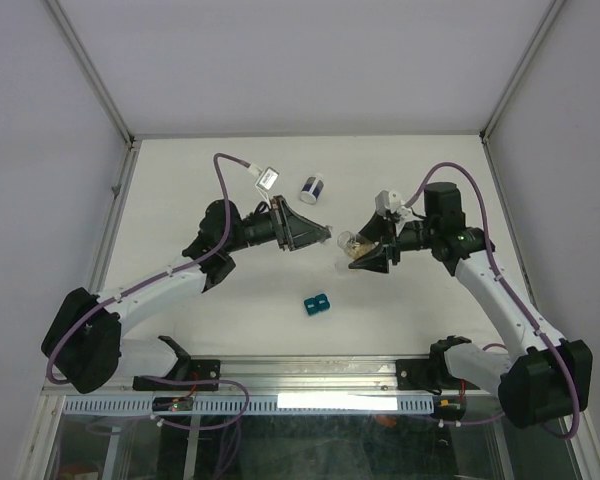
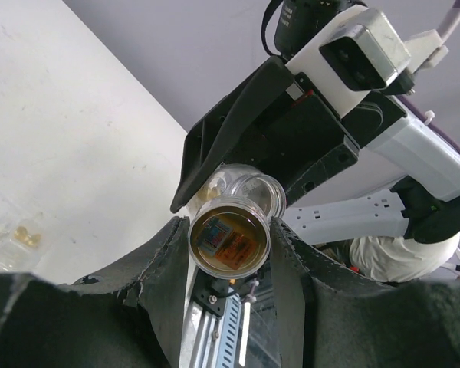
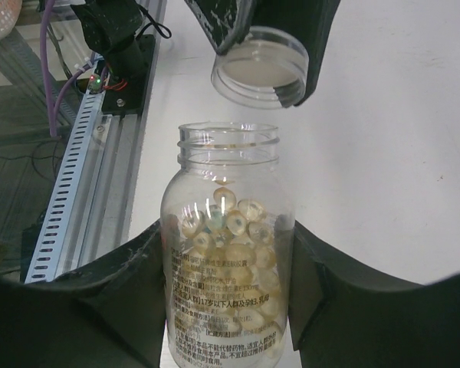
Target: Sort the pills into containers
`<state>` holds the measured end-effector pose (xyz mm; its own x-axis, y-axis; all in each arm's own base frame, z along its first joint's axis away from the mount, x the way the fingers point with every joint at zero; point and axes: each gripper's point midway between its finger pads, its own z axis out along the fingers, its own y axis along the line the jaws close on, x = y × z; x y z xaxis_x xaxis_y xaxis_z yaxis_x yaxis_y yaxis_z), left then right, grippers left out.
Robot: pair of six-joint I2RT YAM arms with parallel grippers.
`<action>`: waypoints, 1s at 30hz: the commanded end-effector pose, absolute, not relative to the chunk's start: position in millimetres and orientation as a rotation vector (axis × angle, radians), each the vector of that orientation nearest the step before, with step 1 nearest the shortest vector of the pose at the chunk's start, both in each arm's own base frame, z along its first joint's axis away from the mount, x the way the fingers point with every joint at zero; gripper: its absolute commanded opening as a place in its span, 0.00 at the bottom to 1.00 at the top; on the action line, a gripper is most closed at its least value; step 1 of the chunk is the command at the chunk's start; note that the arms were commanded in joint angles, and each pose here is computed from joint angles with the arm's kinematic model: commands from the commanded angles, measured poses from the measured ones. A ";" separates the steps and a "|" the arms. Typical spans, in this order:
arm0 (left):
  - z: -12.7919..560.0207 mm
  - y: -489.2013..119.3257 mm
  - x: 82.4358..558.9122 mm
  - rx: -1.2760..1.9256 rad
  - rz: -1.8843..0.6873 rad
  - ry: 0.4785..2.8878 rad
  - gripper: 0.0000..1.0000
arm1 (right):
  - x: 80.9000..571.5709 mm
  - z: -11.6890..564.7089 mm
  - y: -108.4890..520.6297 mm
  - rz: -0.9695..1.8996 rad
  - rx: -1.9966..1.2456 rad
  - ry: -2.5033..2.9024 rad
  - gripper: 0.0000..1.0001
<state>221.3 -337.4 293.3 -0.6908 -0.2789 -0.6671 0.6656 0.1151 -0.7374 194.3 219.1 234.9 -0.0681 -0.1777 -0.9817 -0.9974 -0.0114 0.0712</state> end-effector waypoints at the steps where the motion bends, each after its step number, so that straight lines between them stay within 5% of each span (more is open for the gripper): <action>1: 313.4 -348.3 219.8 0.424 -1.682 1.621 0.25 | 199.0 249.0 224.5 1.103 -1.376 1.319 0.00; 30: 261.8 -381.0 208.1 0.529 -1.489 1.893 0.24 | 222.3 231.9 230.6 0.953 -1.370 1.489 0.00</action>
